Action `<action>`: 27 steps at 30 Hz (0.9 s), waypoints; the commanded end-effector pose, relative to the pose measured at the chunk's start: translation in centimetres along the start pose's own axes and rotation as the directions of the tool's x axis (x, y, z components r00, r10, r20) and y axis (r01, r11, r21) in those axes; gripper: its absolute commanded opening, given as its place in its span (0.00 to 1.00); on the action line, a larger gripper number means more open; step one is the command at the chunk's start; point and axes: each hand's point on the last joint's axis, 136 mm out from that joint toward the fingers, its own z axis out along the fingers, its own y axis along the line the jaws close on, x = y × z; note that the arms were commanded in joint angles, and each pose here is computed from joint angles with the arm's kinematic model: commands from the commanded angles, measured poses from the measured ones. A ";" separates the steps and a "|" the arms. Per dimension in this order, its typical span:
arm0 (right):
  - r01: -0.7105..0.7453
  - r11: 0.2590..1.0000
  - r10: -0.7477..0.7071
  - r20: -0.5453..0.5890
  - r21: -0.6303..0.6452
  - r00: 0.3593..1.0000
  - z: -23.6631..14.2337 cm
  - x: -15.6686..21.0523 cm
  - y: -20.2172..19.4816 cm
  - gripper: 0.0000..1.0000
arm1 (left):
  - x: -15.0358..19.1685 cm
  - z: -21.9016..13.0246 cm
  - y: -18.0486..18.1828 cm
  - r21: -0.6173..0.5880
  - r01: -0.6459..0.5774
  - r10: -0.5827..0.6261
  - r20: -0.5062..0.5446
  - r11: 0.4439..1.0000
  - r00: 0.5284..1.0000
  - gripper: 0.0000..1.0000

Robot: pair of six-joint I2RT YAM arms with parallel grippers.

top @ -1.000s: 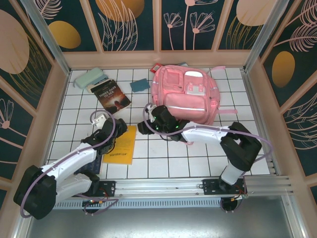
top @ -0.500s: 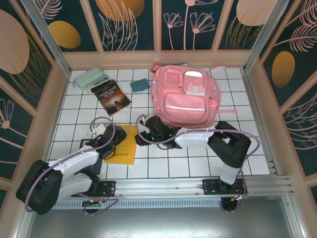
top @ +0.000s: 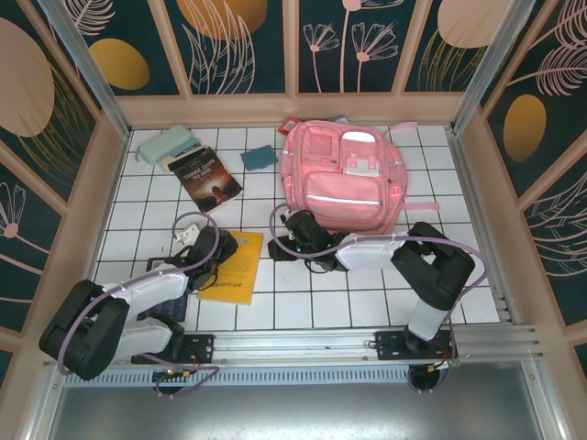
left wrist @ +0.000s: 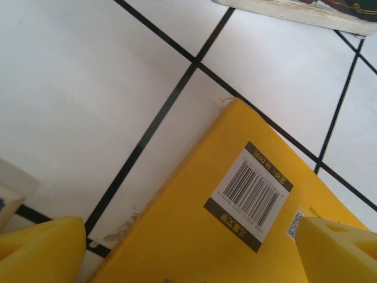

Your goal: Pack the student bag

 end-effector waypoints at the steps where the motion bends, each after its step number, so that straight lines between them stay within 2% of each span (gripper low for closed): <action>1: -0.046 0.996 0.044 -0.025 -0.071 0.999 0.1 0.7 1.2 0.49 | 4.6 -0.9 -6.8 0.333 0.116 -0.021 -0.276 0.936 0.961 0.91; 3: -0.064 0.994 0.060 -0.049 -0.088 0.997 0.8 1.1 1.5 0.44 | 4.8 -1.2 -7.8 0.378 0.138 -0.022 -0.294 0.915 0.955 0.90; 7: -0.092 0.985 0.081 -0.076 -0.147 0.994 1.6 1.4 2.6 0.42 | 4.7 -1.7 -8.6 0.410 0.129 -0.003 -0.295 0.903 0.955 0.90; 10: -0.098 0.984 0.086 -0.082 -0.146 0.993 2.6 1.0 2.7 0.39 | 4.5 -1.8 -8.3 0.404 0.112 0.007 -0.282 0.908 0.959 0.90; 19: -0.105 0.974 0.094 -0.064 -0.201 0.994 5.7 -3.4 3.9 0.35 | 4.6 -2.3 -8.0 0.421 0.093 0.028 -0.273 0.902 0.962 0.90; 24: -0.112 0.982 0.107 -0.038 -0.154 0.993 6.5 -6.3 1.9 0.34 | 4.3 -2.6 -8.5 0.433 0.078 0.042 -0.261 0.898 0.964 0.90; 27: -0.110 0.986 0.107 -0.030 -0.125 0.994 6.0 -7.2 0.8 0.35 | 3.8 -2.5 -7.6 0.384 0.042 0.052 -0.232 0.922 0.971 0.91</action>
